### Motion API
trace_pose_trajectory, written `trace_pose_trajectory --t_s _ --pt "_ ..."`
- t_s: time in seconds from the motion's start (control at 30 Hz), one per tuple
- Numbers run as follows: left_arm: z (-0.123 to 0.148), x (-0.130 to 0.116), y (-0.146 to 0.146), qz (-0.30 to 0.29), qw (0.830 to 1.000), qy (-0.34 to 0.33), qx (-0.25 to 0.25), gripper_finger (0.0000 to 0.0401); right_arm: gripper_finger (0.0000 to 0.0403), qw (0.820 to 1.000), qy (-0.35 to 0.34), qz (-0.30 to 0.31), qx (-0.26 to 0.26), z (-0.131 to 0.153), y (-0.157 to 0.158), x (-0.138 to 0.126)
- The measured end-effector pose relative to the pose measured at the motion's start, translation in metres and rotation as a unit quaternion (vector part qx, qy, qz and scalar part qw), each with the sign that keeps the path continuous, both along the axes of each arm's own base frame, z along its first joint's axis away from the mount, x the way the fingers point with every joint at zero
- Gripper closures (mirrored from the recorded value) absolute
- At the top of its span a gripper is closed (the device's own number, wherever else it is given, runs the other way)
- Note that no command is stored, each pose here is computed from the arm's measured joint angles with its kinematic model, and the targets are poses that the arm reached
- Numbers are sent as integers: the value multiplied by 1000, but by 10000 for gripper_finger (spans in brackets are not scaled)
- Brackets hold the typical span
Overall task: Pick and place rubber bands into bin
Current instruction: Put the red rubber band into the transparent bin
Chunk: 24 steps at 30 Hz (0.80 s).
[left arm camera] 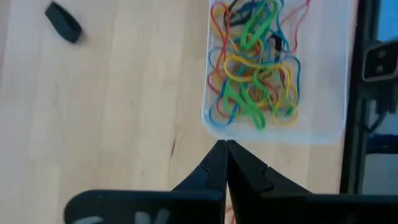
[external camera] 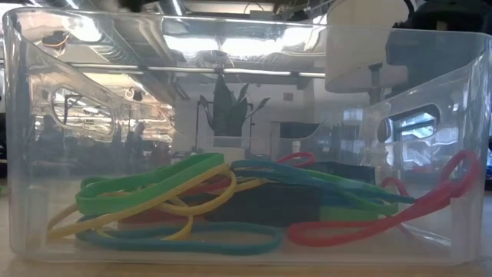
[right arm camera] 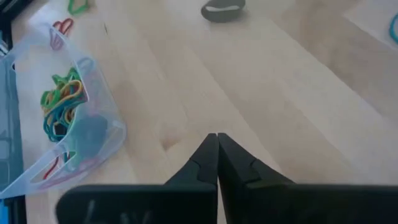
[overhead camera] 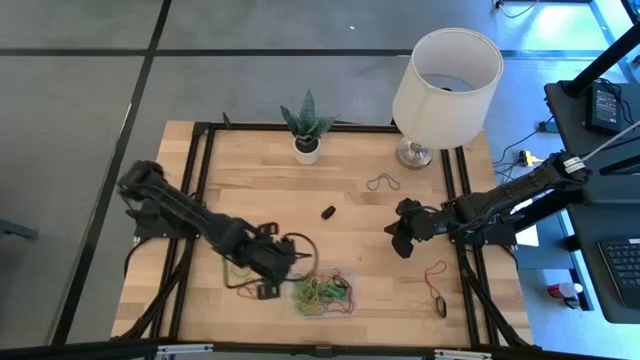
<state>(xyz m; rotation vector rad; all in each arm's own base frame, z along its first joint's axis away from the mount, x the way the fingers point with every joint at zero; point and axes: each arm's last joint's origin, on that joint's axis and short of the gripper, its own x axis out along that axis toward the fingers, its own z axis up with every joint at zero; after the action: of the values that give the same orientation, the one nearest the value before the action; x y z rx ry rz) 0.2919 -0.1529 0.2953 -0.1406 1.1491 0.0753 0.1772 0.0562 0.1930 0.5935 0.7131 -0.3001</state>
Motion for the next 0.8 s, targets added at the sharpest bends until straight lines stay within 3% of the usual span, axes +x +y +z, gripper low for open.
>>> trace_pose_trajectory --t_s 0.27,0.4,0.6,0.8 --pt "-32 -61 17 12 995 -76 -65 400 401 998 24 -35 37 -10 6 3" --pt "-52 -83 20 -14 993 -91 -78 400 401 997 35 -50 51 -17 11 7" --pt "-79 -100 22 -103 991 -65 -47 399 401 994 55 -64 68 -26 20 12" --pt "-98 -105 21 -112 992 -41 -47 394 402 994 62 -61 72 -24 32 24"
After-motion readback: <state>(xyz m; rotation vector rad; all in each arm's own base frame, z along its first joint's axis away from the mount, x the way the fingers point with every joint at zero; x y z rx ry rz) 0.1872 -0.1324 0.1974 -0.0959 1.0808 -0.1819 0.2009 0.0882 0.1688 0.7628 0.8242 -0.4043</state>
